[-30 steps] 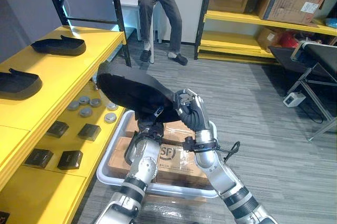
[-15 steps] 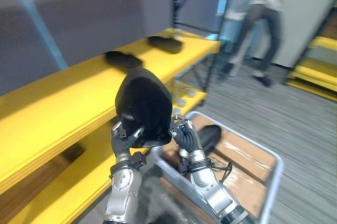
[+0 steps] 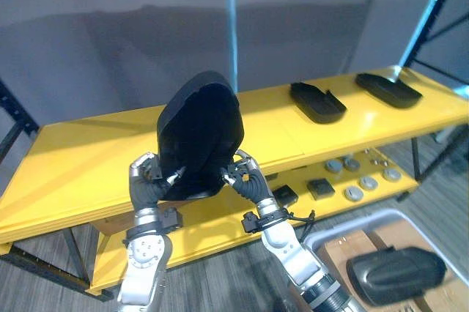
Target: Walk over and take plastic housings, then place them on the shelf
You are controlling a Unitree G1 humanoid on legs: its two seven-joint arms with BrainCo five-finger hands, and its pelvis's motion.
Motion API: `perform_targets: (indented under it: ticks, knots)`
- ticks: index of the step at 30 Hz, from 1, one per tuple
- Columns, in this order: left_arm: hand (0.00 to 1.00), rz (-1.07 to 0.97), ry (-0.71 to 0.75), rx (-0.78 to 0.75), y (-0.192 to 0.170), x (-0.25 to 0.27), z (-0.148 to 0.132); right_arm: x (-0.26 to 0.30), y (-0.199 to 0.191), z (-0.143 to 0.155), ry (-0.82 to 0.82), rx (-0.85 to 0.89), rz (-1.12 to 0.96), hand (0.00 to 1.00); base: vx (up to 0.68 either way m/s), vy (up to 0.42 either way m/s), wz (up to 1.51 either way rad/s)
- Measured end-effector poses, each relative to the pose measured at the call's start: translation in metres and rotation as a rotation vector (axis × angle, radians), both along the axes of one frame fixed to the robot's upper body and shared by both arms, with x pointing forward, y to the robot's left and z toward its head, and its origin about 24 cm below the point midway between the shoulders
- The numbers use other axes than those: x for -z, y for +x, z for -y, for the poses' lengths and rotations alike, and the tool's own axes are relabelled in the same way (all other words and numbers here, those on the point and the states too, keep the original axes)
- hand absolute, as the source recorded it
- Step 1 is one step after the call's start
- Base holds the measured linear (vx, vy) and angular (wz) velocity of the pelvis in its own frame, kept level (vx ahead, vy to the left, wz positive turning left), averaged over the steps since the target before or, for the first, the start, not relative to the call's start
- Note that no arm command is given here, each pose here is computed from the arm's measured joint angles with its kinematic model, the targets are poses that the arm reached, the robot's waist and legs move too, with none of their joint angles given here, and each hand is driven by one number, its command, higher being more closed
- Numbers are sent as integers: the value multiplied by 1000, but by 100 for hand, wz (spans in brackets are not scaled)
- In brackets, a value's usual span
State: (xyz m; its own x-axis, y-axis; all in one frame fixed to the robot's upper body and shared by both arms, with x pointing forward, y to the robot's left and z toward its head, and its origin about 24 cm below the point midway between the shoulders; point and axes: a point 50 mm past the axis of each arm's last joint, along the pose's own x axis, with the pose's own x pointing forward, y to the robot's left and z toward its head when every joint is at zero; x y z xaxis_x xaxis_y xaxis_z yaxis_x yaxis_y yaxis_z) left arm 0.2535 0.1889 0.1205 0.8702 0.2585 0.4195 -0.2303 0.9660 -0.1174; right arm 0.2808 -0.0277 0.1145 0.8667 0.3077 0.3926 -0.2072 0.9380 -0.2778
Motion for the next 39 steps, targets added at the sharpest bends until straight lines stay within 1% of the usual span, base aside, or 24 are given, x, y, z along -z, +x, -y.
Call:
perform_targets:
  ticks: [2,5,7,11,14,18,22,23,25,26,28,31,33,34,35,39]
  knots:
    - [100,-8,13,43,2,1,7,2,-5,12,17,13,-9,0,165,-112,124]
    - [100,-20,38,88,4,3,13,8,-9,21,43,39,-37,0,137,-168,93]
    - [100,-59,10,104,4,12,14,14,-11,25,53,49,-75,0,191,-196,30]
    - [100,-70,-22,128,5,12,14,9,-13,28,100,40,-75,0,191,-103,-31]
    - [100,-79,-51,180,9,13,25,9,-17,37,137,54,-83,0,156,-39,2]
    - [100,-151,-171,217,27,26,36,3,-17,44,234,49,-97,0,54,30,5]
    - [100,-192,-267,185,36,31,36,-20,-20,51,342,82,-19,0,8,45,-10]
    - [100,-195,-312,167,40,30,35,-30,-22,57,386,139,32,0,-8,35,-22]
    - [100,-188,-341,153,46,25,35,-40,-21,64,418,202,79,0,-15,35,-20]
    - [100,-155,-382,153,53,14,37,-49,-21,71,424,270,139,0,-15,28,-22]
    - [100,-133,-413,156,56,7,40,-53,-19,77,420,324,173,0,2,16,-17]
    - [100,-106,-430,166,66,-5,46,-68,-14,90,398,449,275,0,21,11,-4]
    - [100,-100,-457,178,71,-11,50,-76,-12,98,409,500,309,0,0,0,0]
    - [100,-99,-475,183,74,-13,53,-77,-11,106,398,539,324,0,0,0,0]
    - [100,-101,-484,180,76,-14,54,-76,-11,109,390,548,323,0,0,0,0]
    - [100,-95,-500,136,87,-23,48,-55,-22,133,325,633,270,0,-6,3,-1]
